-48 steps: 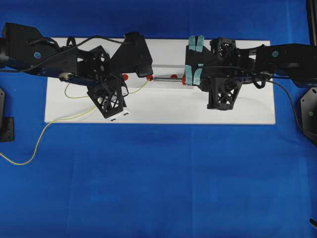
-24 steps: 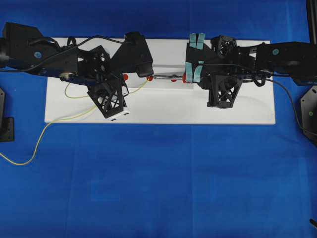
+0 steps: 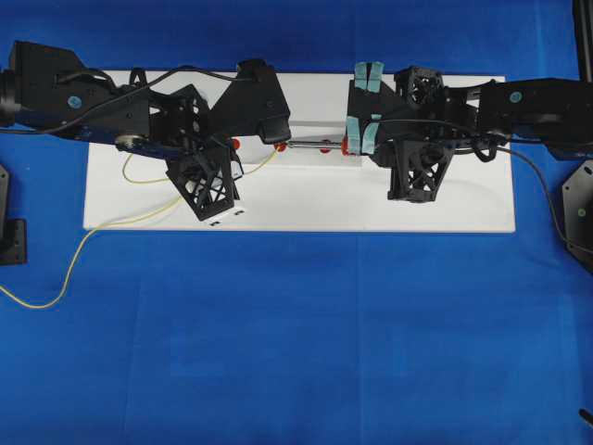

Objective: Touch the tip of the soldering iron to the tip of the solder at the mark.

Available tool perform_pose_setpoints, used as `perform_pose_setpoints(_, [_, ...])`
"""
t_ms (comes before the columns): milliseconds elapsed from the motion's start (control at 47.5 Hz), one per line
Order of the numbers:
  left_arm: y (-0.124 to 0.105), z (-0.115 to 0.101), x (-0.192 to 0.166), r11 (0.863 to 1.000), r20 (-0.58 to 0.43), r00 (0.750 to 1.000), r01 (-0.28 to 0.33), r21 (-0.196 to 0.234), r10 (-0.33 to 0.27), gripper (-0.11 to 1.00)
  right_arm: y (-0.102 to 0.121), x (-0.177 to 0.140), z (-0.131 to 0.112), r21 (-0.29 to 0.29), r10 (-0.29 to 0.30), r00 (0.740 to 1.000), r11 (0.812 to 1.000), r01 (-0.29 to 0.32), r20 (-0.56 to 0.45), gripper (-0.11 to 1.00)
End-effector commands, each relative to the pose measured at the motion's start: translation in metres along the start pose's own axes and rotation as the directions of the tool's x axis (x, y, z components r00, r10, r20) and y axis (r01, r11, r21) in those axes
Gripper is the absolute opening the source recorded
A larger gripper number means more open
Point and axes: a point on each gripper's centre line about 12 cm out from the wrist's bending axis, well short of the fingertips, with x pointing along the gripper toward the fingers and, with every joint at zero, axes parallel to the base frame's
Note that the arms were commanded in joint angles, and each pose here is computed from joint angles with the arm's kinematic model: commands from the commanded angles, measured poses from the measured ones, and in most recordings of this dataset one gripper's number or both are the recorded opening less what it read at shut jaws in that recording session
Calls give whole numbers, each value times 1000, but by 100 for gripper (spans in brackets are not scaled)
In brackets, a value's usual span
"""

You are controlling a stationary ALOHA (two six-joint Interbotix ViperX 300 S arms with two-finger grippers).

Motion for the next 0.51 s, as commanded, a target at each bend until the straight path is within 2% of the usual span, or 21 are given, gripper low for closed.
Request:
perform_pose_setpoints(0, [-2,10,-8,1000,35,999,7,3,-7,1,0,-4,6,-2,0,1000,1000,0,20,6])
perform_pose_setpoints(484, [-3,10,-8,1000,37,999,8,3,-8,1,1,-4,6,1,1,1000,1000,-1,17,6])
